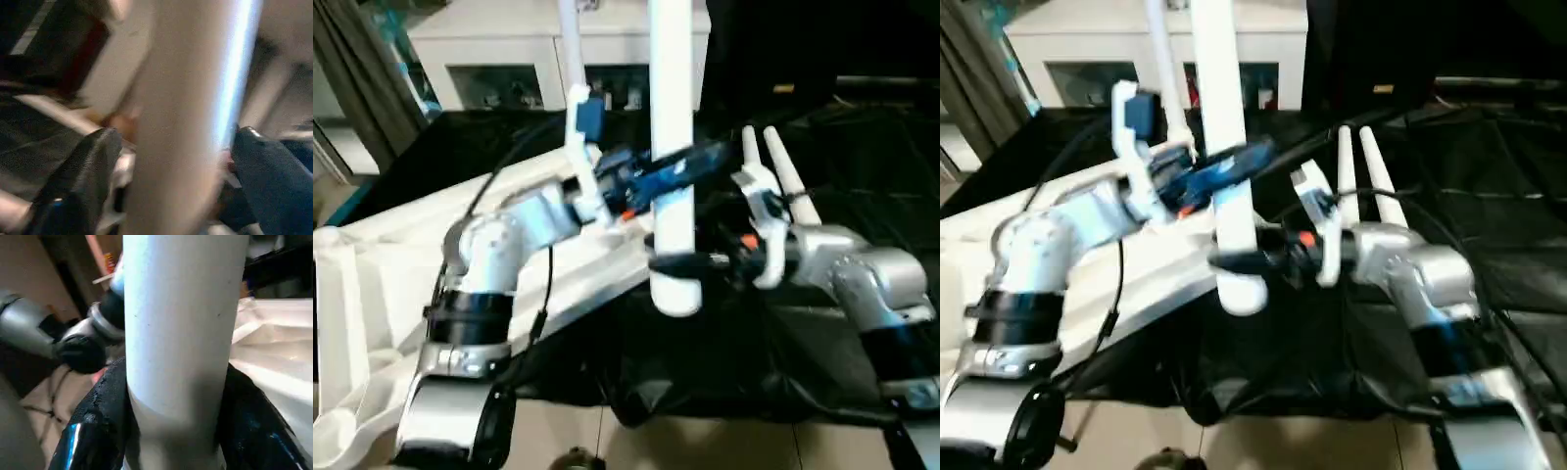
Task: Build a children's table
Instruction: Insert table leg to table base
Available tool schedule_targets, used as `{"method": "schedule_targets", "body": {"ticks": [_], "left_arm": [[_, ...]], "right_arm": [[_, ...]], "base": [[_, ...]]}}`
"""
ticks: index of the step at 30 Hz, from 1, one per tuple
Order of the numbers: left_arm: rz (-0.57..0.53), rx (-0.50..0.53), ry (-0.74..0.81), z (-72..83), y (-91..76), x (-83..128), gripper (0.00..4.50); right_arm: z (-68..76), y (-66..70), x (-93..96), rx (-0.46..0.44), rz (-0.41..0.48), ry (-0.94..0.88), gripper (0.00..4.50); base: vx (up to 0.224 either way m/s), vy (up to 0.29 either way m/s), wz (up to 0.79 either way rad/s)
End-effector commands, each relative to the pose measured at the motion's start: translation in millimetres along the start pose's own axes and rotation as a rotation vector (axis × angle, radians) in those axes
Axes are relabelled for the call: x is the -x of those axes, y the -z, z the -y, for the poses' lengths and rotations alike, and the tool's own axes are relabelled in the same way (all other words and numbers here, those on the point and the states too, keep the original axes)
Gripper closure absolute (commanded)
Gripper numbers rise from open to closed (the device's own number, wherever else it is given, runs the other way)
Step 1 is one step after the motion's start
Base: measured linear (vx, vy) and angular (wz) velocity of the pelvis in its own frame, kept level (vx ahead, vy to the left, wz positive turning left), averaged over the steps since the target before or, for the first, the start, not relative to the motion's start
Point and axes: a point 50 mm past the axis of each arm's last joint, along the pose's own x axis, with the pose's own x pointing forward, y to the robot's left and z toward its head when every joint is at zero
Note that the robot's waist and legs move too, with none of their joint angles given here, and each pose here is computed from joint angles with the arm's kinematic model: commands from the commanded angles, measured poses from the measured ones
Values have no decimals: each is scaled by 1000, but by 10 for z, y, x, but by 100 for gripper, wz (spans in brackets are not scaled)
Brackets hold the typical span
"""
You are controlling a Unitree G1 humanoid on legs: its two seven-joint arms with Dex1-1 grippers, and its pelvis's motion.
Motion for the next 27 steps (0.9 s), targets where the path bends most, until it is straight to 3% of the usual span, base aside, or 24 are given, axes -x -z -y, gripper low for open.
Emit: {"method": "schedule_targets", "body": {"ticks": [1, 3, 5, 8, 10, 12, 13, 15, 16, 17, 20, 21, 23, 24, 27], "left_arm": [[5, 23, 72, 62, -55, 18, 97], [0, 24, 81, 67, -51, 19, 84], [2, 27, 84, 65, -51, 20, 141], [23, 24, 67, 45, -57, 21, 119], [33, 36, 64, 46, -46, 23, 179], [33, 32, 55, 48, -31, 19, 186], [33, 32, 55, 48, -31, 19, 168], [31, 23, 49, 57, -29, 12, 217], [35, 10, 37, 61, -42, 2, 219], [35, 9, 35, 61, -43, 1, 196], [38, -6, 14, 51, -49, 2, 244], [43, -35, -39, 19, -55, 14, 239], [44, -62, -81, -5, -57, 22, 234], [44, -82, -106, -19, -57, 24, 255], [49, -99, -125, -28, -57, 20, 260]], "right_arm": [[-85, -39, -29, 22, -14, -70, 252], [-92, -35, -28, 21, -16, -74, 252], [-104, -29, -24, 16, -20, -76, 252], [-120, -24, -6, 14, -31, -74, 252], [-130, -15, 11, 15, -39, -69, 252], [-129, 7, 19, 24, -46, -58, 252], [-129, 7, 19, 24, -46, -58, 252], [-112, 25, 13, 35, -51, -36, 253], [-76, 31, 7, 37, -55, -1, 197], [-71, 29, 6, 36, -53, 3, 183], [-22, 13, -6, 48, -34, 46, 163], [74, -1, -31, 73, -21, 139, 148], [126, -10, -47, 98, -13, 199, 140], [144, -18, -55, 103, -1, 225, 117], [156, -25, -66, 105, 17, 246, 98]], "base": [[0, 0, 0], [0, 0, 0], [0, 0, 0], [0, 0, 0], [0, 0, 0], [0, 0, 0], [0, 0, 0], [0, 0, 0], [0, 0, 0], [0, 0, 0], [0, 0, 0], [0, 0, 0], [0, 0, 0], [0, 0, 0], [0, 0, 0]]}}
